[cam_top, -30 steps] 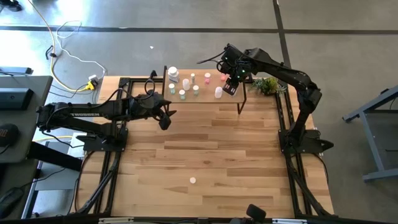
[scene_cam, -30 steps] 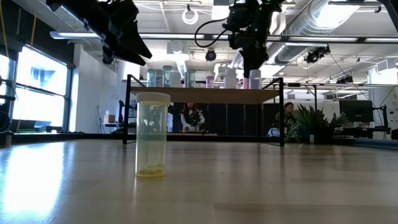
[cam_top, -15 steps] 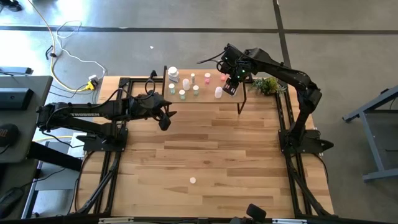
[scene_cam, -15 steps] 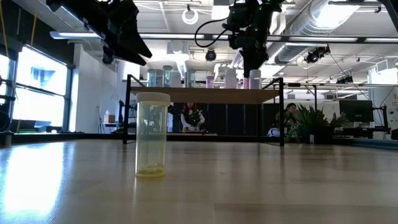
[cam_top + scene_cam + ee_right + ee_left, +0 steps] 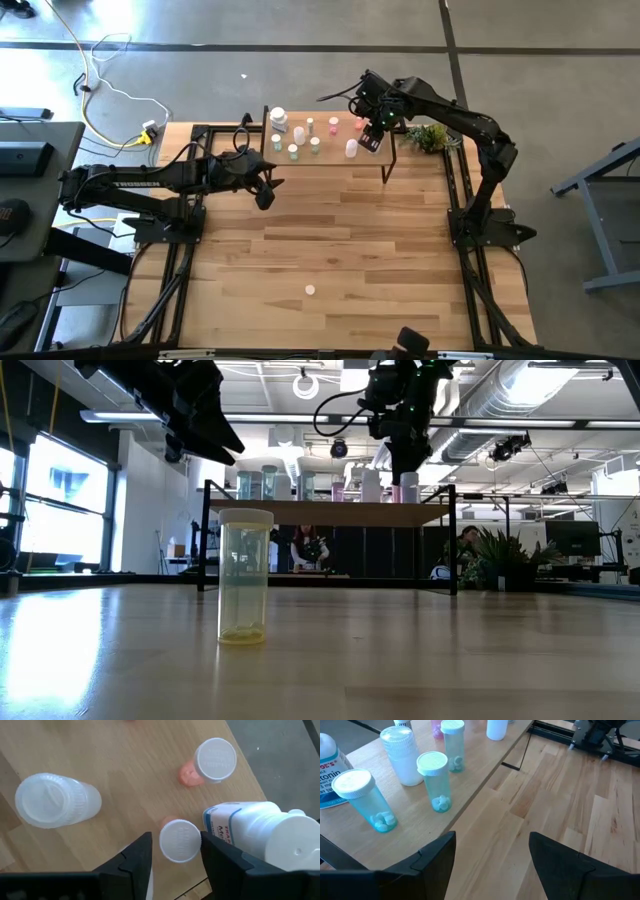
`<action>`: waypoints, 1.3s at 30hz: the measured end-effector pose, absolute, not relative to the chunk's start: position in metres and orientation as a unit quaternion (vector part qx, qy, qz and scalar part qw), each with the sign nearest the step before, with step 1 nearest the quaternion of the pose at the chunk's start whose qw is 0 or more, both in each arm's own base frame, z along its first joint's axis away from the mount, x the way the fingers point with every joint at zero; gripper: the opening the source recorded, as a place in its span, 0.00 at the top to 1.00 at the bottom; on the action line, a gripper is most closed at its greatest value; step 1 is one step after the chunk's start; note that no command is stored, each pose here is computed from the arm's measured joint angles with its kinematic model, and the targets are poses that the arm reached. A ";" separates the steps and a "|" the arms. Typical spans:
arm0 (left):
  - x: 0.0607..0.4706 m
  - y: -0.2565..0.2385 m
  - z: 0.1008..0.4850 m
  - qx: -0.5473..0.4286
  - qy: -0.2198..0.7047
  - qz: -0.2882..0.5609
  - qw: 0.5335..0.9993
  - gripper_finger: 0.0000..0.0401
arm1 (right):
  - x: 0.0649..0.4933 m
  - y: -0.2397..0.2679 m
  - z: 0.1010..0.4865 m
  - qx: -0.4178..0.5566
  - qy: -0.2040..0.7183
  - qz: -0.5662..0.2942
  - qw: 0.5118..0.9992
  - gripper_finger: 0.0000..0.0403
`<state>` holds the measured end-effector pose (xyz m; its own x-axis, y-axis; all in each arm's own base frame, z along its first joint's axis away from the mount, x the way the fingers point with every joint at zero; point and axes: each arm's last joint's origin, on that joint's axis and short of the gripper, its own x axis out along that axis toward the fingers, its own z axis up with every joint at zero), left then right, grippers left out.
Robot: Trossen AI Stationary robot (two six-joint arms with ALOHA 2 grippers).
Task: Pick and place medicine bottles onto shelf by color
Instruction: Put the red medicine bottle on the shelf, then put the yellow medicine bottle on the shelf
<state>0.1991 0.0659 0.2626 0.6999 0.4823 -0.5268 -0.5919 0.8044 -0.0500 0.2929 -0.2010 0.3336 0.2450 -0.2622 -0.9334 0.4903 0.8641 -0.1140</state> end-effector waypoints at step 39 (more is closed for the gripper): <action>0.226 0.015 0.263 -0.086 0.233 0.119 0.961 0.40 | 0.306 -0.159 0.414 0.176 0.436 -0.276 0.838 0.61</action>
